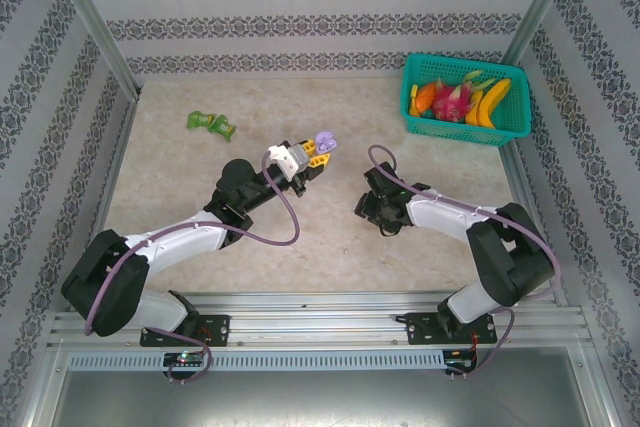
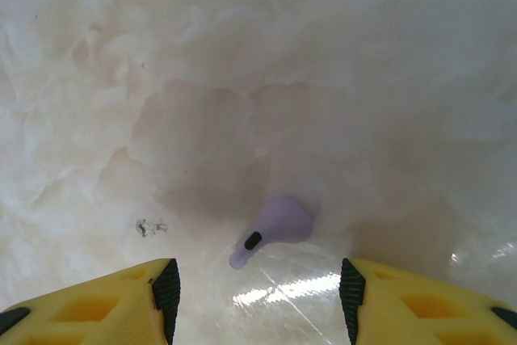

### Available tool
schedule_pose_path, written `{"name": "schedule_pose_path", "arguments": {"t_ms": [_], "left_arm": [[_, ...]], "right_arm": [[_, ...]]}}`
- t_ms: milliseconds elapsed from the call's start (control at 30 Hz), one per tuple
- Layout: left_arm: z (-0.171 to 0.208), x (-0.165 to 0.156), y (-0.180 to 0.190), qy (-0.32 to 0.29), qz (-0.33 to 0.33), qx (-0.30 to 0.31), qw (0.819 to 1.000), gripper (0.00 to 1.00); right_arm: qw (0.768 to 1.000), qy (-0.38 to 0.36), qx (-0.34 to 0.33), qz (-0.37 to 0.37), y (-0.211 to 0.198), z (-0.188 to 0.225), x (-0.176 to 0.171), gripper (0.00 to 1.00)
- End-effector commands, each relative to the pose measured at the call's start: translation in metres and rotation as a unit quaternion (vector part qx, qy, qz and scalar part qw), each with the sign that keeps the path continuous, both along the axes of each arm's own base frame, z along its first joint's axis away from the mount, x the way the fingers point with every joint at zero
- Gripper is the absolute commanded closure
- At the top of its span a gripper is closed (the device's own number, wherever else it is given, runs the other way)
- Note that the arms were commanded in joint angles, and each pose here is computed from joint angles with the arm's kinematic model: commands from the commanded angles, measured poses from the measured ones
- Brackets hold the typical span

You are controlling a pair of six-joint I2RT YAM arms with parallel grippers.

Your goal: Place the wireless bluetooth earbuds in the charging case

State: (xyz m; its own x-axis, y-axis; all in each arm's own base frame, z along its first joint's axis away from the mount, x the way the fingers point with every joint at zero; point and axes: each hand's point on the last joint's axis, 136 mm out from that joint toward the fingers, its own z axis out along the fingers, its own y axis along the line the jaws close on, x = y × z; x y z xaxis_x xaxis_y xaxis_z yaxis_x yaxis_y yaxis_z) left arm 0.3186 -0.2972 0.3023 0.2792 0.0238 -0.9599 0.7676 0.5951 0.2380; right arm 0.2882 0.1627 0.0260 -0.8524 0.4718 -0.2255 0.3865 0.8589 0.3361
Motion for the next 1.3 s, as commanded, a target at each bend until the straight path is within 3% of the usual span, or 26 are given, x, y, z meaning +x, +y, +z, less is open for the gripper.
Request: {"name": "schedule_pose_path", "arguments": {"t_ms": [0,533,833,1267], "left_arm": [[0.016,-0.006,0.000,-0.023,-0.003,-0.022,0.999,1.00],[0.014,-0.006,-0.001,-0.022,-0.004,-0.020,1.000,1.00],[0.017,-0.008,0.001,-0.023,-0.004,-0.020,1.000,1.00],[0.018,-0.008,0.001,-0.024,-0.005,-0.019,1.000,1.00]], "right_arm": [[1.000,-0.012,0.018,0.002,0.013,0.006,0.011,0.43],[1.000,-0.014,0.016,0.003,0.007,-0.002,0.031,0.45],[0.999,-0.011,0.019,0.039,0.015,0.003,0.046,0.46],[0.989,-0.025,-0.048,0.135,-0.001,0.014,0.035,0.44]]}}
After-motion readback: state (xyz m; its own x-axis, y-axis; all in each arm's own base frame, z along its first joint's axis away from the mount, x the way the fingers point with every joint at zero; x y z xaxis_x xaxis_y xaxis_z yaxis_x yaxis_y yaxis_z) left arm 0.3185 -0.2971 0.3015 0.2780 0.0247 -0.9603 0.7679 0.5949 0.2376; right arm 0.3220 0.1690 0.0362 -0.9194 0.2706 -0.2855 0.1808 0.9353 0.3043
